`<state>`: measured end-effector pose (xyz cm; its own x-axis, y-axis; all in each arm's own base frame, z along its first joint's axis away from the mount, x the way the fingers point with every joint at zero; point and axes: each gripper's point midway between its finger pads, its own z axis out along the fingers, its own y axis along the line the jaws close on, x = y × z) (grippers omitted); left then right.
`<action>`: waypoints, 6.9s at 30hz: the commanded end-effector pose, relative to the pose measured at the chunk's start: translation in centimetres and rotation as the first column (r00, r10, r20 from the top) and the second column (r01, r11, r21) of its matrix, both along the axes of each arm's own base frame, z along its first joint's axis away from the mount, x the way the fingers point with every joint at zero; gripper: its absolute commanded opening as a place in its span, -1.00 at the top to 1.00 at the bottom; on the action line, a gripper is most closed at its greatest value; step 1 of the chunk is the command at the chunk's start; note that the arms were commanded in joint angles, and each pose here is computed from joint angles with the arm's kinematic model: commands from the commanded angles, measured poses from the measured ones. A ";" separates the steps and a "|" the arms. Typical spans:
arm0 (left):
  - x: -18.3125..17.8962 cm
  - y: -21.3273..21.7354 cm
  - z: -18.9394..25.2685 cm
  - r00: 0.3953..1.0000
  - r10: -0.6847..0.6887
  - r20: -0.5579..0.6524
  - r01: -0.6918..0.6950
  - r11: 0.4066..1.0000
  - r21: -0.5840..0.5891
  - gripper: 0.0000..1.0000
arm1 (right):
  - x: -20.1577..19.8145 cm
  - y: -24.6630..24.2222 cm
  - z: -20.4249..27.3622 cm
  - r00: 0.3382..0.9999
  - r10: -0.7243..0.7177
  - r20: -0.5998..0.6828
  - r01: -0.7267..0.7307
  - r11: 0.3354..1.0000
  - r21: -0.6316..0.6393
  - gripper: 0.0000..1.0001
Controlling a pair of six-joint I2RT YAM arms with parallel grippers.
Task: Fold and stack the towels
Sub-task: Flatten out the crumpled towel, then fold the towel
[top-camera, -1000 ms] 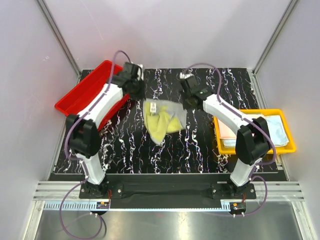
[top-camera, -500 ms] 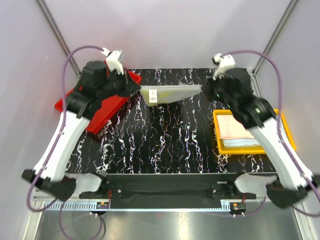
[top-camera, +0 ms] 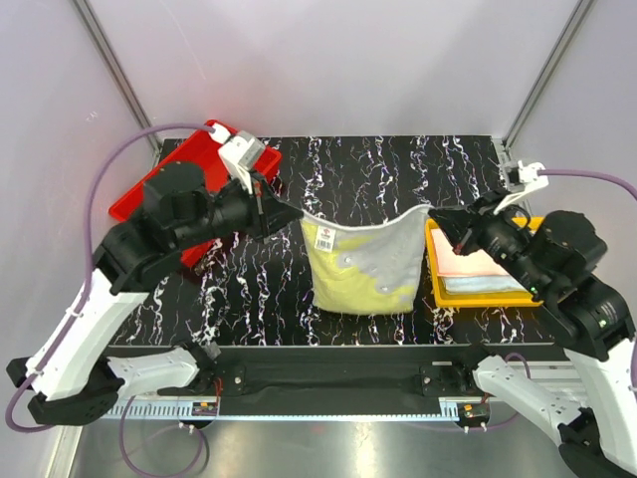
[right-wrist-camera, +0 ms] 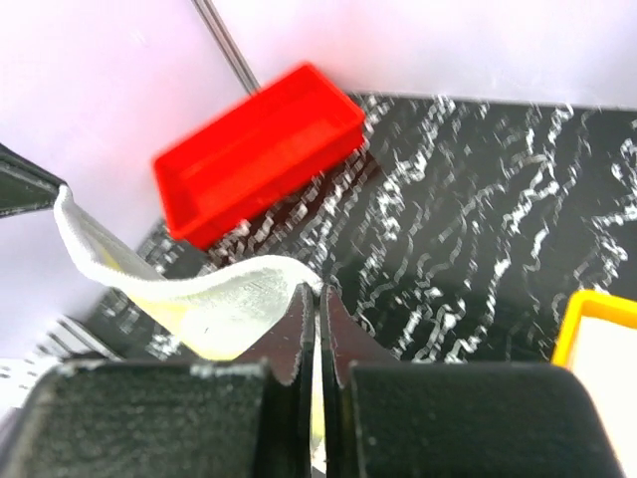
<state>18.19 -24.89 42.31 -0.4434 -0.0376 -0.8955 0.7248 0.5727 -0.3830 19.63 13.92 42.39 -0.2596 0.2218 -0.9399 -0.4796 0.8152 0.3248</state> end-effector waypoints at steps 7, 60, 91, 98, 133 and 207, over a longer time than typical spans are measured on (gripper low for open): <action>6.7 2.9 3.6 0.933 0.359 0.034 -0.359 0.933 0.024 1.00 | 4.9 -3.7 3.7 0.945 -0.320 0.062 0.319 0.947 0.021 1.00; 21.6 3.8 -26.7 0.922 0.269 -0.279 -0.143 0.905 0.401 1.00 | 18.6 -0.2 -28.7 0.848 -0.183 -0.497 -0.002 0.937 -0.349 1.00; 10.3 3.3 -33.2 0.799 0.280 -0.532 -0.048 0.912 0.408 1.00 | 7.9 0.4 -34.3 0.654 -0.210 -0.726 0.016 0.964 -0.264 1.00; 11.0 3.3 -29.7 0.821 0.315 -0.476 -0.116 0.908 0.402 1.00 | 8.1 -0.3 -31.1 0.683 -0.237 -0.691 0.040 0.957 -0.288 1.00; 7.2 4.0 -33.8 0.768 0.391 -0.507 -0.135 0.873 0.469 1.00 | 1.4 1.3 -35.1 0.569 -0.199 -0.798 0.045 0.976 -0.211 0.89; 3.2 2.4 -39.9 0.607 0.327 -0.724 -0.053 0.926 0.374 0.75 | -0.8 3.4 -39.8 0.451 -0.179 -0.874 0.100 0.984 -0.149 0.52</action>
